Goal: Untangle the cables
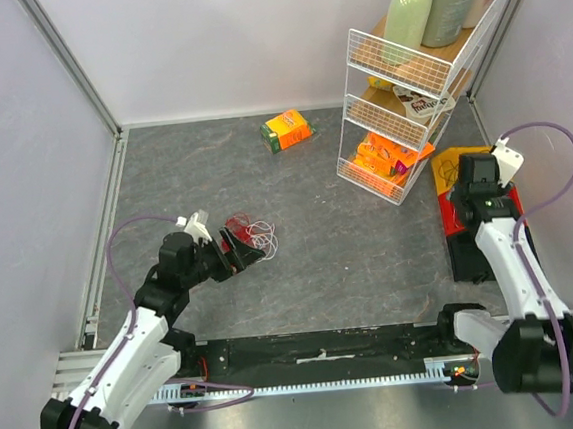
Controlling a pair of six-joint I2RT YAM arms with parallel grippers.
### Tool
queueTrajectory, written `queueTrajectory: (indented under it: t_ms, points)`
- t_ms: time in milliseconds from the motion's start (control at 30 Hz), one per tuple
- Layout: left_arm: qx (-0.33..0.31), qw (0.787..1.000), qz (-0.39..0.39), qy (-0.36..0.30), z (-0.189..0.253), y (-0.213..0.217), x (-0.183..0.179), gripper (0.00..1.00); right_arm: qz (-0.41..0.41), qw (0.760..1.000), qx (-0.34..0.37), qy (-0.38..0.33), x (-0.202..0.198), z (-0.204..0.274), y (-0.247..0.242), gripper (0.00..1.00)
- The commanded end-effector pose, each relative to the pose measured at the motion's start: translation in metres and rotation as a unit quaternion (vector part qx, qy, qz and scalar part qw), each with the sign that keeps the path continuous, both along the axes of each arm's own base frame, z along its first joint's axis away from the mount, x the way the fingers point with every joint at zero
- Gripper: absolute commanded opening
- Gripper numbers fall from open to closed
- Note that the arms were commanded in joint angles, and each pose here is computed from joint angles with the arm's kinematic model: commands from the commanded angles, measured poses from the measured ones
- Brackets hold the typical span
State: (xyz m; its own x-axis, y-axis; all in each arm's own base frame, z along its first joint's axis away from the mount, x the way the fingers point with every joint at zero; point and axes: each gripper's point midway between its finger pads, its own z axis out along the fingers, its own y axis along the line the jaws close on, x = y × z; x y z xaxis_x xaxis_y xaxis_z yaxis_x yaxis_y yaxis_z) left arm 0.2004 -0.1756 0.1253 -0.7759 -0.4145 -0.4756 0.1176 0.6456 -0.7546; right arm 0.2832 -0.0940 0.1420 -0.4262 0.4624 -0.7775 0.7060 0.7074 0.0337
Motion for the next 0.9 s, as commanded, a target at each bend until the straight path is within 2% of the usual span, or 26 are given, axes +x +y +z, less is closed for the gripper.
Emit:
queueTrajectory:
  t_ms: [0, 200, 300, 367, 467, 600, 633, 733, 867]
  points:
    - [0.007, 1.000, -0.006, -0.020, 0.011, -0.002, 0.010, 0.92, 0.074, 0.997, 0.018, -0.030, -0.005, 0.015, 0.037, 0.61]
    - [0.007, 1.000, 0.004, -0.001, 0.003, -0.002, 0.011, 0.91, 0.229, 0.973, 0.036, -0.002, -0.031, -0.001, 0.118, 0.61]
    - [0.026, 0.999, 0.029, 0.008, -0.005, 0.006, 0.016, 0.91, 0.353, 0.931, 0.089, -0.036, -0.041, 0.002, 0.185, 0.61]
    - [0.039, 0.998, 0.043, 0.012, -0.007, 0.011, 0.020, 0.91, 0.443, 0.887, 0.123, -0.046, -0.052, -0.002, 0.233, 0.61]
    - [0.049, 0.997, 0.053, 0.012, -0.007, 0.013, 0.028, 0.90, 0.570, 0.806, 0.147, -0.062, -0.070, -0.004, 0.309, 0.62]
    - [0.075, 0.992, 0.094, 0.044, -0.017, 0.022, 0.040, 0.87, 0.664, 0.719, 0.194, -0.060, -0.084, -0.006, 0.389, 0.68]
    - [0.081, 0.989, 0.111, 0.055, -0.021, 0.026, 0.043, 0.86, 0.669, 0.710, 0.209, -0.067, -0.079, -0.004, 0.405, 0.68]
    - [0.110, 0.977, 0.162, 0.089, -0.037, 0.039, 0.054, 0.84, 0.667, 0.707, 0.228, -0.047, -0.059, -0.011, 0.438, 0.68]
    - [0.157, 0.963, 0.172, 0.139, -0.059, 0.044, 0.064, 0.84, 0.685, 0.686, 0.246, -0.014, -0.046, -0.031, 0.475, 0.62]
